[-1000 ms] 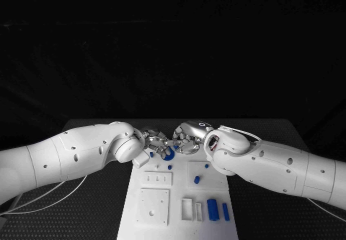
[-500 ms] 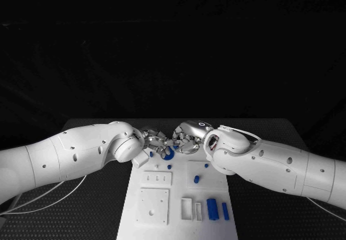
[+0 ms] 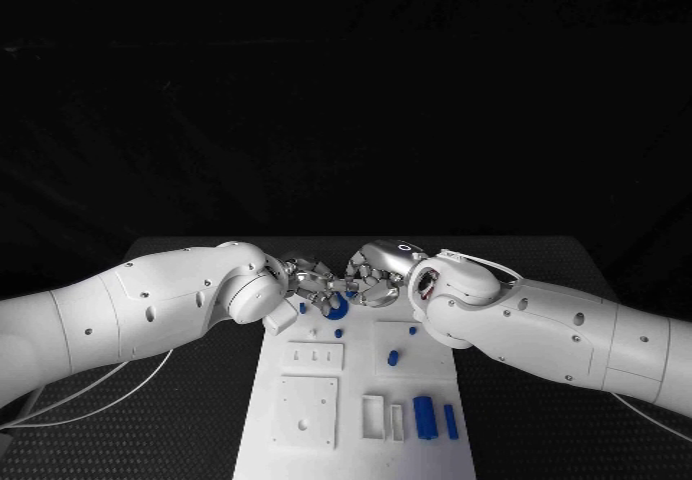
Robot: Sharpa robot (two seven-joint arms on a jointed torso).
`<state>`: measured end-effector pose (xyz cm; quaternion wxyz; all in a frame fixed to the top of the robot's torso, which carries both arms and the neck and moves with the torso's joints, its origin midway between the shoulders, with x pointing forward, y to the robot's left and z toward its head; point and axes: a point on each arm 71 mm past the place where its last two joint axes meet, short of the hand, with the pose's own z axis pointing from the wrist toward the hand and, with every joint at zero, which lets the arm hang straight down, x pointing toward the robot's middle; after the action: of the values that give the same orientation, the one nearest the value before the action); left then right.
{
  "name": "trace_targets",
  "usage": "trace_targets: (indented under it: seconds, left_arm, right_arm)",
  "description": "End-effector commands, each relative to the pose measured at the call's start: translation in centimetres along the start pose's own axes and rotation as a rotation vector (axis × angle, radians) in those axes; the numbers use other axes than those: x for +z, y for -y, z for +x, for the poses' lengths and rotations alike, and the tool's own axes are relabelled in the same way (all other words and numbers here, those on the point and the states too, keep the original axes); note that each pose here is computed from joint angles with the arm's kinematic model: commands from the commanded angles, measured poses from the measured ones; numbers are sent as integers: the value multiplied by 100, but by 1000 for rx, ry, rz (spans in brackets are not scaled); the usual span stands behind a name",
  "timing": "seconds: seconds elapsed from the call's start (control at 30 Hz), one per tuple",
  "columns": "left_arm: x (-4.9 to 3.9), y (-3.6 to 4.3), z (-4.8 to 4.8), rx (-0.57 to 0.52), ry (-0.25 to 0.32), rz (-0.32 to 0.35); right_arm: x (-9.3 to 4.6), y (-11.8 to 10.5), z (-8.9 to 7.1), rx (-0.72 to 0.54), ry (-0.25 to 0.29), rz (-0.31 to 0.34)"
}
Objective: Assemble the parts on the task board
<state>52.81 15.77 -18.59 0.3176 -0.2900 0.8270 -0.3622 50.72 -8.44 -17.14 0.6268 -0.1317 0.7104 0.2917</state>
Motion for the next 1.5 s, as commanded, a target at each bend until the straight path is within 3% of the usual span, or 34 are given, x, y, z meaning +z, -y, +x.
trace_targets:
  seconds: [0.03, 0.47, 0.87, 1.27, 1.5]
  left_arm:
    - [-1, 21, 8, 5, -3, 16]
    - [-4, 21, 2, -13, 7, 20]
    - [-4, 21, 4, -35, 5, 20]
    - [-9, 14, 2, -27, -2, 20]
    - [-24, -20, -47, -3, 13, 13]
  right_arm:
    - [2, 2, -3, 26, -1, -13]
    - [-9, 17, -16, 58, 25, -22]
    - [-35, -3, 0, 84, 23, -78]
    - [-55, 112, 4, 79, 19, -29]
    - [-97, 233, -3, 109, 21, -1]
